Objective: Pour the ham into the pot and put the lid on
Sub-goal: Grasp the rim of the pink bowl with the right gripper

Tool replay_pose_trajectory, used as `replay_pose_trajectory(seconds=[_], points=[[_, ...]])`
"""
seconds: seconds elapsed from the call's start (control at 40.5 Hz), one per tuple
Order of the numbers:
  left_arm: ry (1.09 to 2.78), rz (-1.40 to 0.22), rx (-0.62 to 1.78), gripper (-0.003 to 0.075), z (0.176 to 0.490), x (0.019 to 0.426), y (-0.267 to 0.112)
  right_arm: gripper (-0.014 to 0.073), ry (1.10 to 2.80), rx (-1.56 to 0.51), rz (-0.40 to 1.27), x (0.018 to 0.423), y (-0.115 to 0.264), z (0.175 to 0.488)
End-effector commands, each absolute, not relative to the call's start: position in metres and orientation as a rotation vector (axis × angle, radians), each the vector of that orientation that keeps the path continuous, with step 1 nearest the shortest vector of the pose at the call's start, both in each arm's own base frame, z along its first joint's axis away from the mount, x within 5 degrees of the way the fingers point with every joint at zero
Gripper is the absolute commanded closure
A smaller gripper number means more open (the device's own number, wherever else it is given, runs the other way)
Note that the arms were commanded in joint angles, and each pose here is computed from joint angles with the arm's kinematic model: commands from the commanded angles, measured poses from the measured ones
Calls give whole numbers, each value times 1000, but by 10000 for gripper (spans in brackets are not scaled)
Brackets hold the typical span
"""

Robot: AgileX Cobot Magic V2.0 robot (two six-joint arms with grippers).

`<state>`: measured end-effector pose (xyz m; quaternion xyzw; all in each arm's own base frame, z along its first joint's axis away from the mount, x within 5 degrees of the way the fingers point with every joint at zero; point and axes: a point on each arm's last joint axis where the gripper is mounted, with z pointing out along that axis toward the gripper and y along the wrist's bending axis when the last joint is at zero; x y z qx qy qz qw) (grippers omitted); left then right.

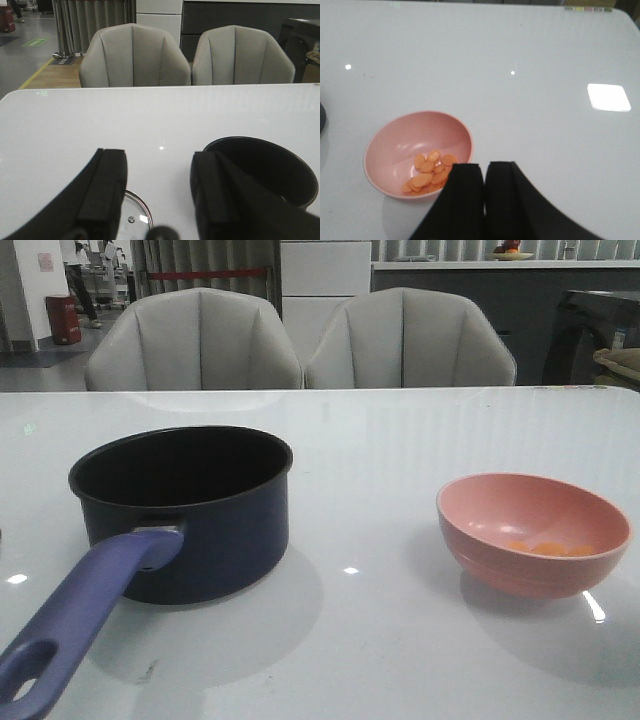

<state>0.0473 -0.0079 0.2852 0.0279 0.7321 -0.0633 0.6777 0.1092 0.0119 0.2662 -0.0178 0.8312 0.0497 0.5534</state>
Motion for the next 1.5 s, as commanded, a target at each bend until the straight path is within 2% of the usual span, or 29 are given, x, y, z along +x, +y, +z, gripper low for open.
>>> replay_pose_trajectory(seconds=[0.0,0.148,0.222,0.395,0.469,0.74,0.863,1.135,1.332,1.48], points=[[1541,-152,52,367,301,47,-7,435,1923,-28,126,119,13,277],[1541,-152,52,367,301,47,-7,430,1971,-3,157,122,14,275],[1541,-154,51,367,301,47,-8,394,1986,-5,157,124,14,278],[1543,-156,50,367,300,47,-8,177,2081,-7,161,144,17,295],[1545,-156,50,367,300,47,-8,138,2152,20,201,159,21,302],[1548,-156,51,367,300,47,-8,141,2457,58,272,228,33,300],[1548,-156,51,367,300,47,-8,141,2583,48,265,259,37,285],[1550,-156,51,367,300,47,-8,141,2708,78,247,300,36,251],[1550,-156,51,367,300,47,-8,146,2769,133,236,315,26,227],[1550,-156,51,367,300,47,-8,235,2803,105,252,322,28,210]])
